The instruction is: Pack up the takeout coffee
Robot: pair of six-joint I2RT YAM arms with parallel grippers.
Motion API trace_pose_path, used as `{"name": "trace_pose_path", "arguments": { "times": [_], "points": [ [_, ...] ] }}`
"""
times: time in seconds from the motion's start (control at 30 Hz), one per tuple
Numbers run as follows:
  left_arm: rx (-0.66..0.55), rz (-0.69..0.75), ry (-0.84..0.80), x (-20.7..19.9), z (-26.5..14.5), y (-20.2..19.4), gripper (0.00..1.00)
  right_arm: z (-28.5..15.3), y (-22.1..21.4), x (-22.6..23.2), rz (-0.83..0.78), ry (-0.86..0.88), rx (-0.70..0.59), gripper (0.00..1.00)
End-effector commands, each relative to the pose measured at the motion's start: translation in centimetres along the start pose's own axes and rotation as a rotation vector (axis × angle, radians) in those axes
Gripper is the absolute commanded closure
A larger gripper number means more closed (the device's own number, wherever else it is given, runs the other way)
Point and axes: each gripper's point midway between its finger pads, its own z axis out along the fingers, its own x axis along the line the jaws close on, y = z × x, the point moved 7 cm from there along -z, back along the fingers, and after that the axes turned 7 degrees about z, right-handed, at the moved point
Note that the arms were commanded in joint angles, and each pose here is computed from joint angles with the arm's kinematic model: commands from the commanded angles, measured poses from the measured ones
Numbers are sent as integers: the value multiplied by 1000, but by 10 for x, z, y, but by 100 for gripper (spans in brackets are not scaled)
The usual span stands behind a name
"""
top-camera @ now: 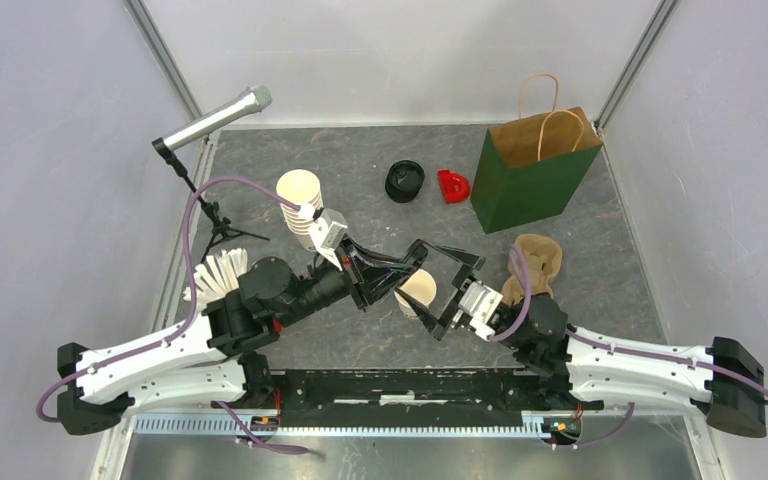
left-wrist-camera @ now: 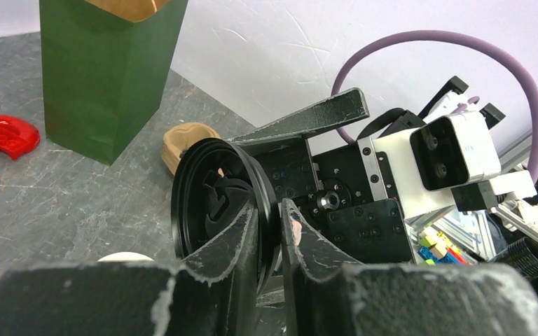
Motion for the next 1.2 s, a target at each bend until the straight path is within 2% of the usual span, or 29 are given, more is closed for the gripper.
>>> {"name": "trace_pose_path", "arguments": {
  "times": [0.0,0.13,0.27,0.33,0.37,0.4,0.5,0.57,0.77,0.87,1.0,1.1,1.17],
  "points": [
    [-49,-27,12,0,1,8,77,4,14,-8,-19,-72,-26,5],
    [-49,-17,31,2,-2,9,76,2,14,-8,-7,-77,-31,15],
    [-45,-5,77,8,-5,7,70,-5,11,-7,18,-80,-23,18],
    [-51,-11,99,11,-6,7,61,-9,7,-6,35,-82,2,18],
    [-54,-16,110,12,-6,7,46,-11,4,-6,49,-91,18,18],
    [-54,-17,118,13,-6,8,36,-13,0,-5,67,-96,44,17],
    [-24,18,142,16,-8,6,17,-21,-15,-4,124,-126,161,15],
    [19,37,176,21,-12,1,1,-28,-27,-3,189,-170,268,15],
    [138,127,308,39,-21,-14,0,-57,-59,3,337,-312,607,13],
    [204,139,359,49,-18,-26,0,-65,-67,8,366,-324,717,11],
    [281,-2,381,73,-11,-40,0,-63,-69,10,361,-323,804,8],
    [302,-163,350,97,-9,-46,9,-57,-68,9,335,-321,849,7],
    [291,-201,343,107,-10,-46,10,-52,-67,11,329,-304,877,6]
  ]
}}
